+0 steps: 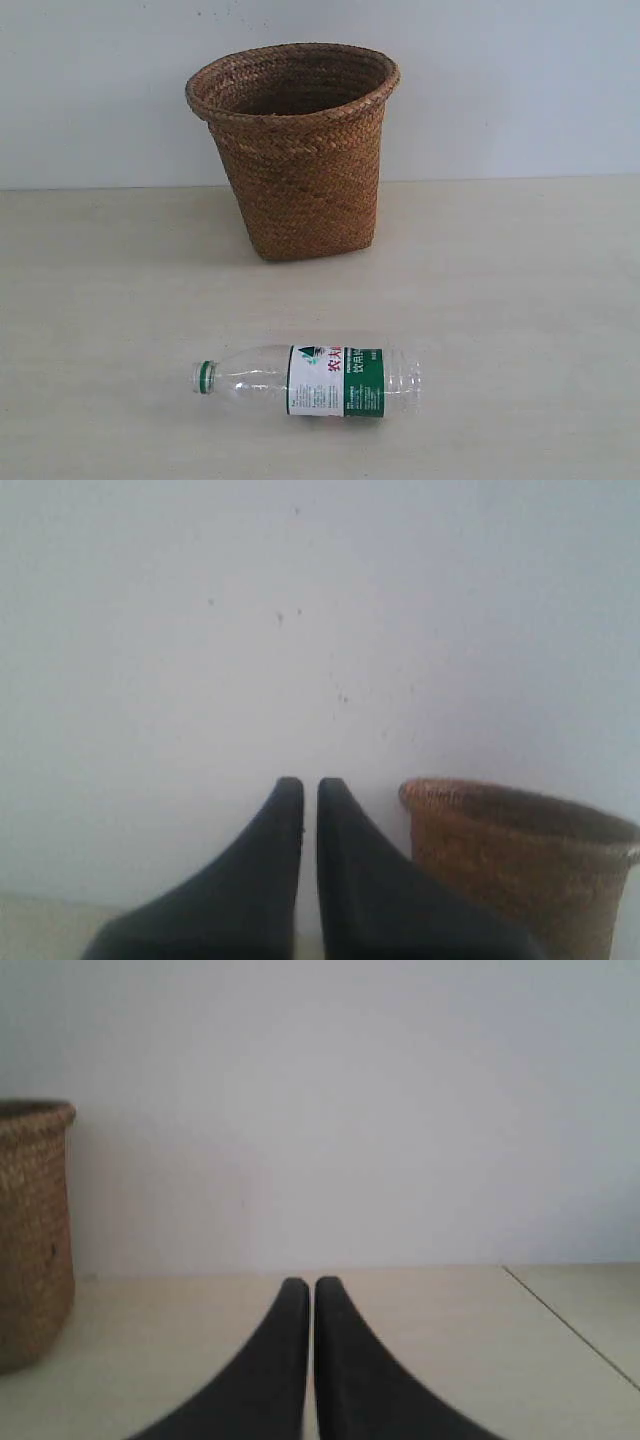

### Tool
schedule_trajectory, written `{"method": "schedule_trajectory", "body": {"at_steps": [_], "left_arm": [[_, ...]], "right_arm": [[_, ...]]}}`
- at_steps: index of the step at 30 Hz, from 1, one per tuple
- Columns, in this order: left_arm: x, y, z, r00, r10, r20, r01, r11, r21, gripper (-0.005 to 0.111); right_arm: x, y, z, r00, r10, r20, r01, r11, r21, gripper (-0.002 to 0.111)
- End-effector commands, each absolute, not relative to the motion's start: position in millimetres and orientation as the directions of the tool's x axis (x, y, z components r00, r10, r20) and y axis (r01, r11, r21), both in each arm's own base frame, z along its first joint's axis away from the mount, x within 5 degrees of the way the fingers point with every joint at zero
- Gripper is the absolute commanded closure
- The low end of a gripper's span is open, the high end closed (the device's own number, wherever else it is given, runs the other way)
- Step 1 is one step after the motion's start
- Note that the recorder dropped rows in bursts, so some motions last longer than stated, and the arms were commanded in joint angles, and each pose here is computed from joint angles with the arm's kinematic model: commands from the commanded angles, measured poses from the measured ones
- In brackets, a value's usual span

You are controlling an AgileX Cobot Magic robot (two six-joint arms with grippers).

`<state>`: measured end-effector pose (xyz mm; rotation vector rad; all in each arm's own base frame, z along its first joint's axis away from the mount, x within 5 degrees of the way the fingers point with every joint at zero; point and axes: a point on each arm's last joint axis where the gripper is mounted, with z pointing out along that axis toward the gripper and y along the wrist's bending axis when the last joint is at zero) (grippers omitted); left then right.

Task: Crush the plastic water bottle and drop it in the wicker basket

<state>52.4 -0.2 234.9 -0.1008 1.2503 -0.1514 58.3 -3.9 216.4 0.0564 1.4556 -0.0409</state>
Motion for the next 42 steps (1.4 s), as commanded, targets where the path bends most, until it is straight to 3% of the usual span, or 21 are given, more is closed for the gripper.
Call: {"method": "schedule_trajectory", "body": {"at_steps": [1,7,13,24,35,42], "left_arm": [[48.3,-0.4,245.5,0.423,-0.234,-0.875,0.113,0.972,-0.205,0.102],[50.7,-0.5,272.4,0.439,-0.243,-0.865,0.121,0.970,-0.211,0.102],[74.8,-1.0,309.3,0.386,-0.240,-0.891,0.108,0.971,-0.215,0.102],[158.6,-7.5,345.0,0.197,-0.230,-0.953,0.113,0.971,-0.211,0.102],[231.4,-13.6,337.7,-0.059,-0.002,-0.998,0.113,0.994,-0.009,0.102],[260.1,-16.5,317.0,-0.354,0.306,-0.884,0.119,0.952,0.282,0.102]], "right_arm": [[54.3,-5.9,232.6,0.299,0.095,-0.950,0.054,0.992,0.116,0.108],[48.3,-5.5,262.6,0.374,0.099,-0.922,0.041,0.991,0.123,0.108],[54.9,-5.4,304.4,0.361,0.101,-0.927,0.037,0.992,0.123,0.108],[121.1,-9.0,355.3,0.198,0.077,-0.977,0.061,0.994,0.091,0.108],[212.4,-11.0,362.2,-0.219,-0.017,-0.976,0.035,0.999,-0.026,0.108],[252.1,-9.3,361.5,-0.493,-0.144,-0.858,-0.082,0.990,-0.119,0.108]]}}
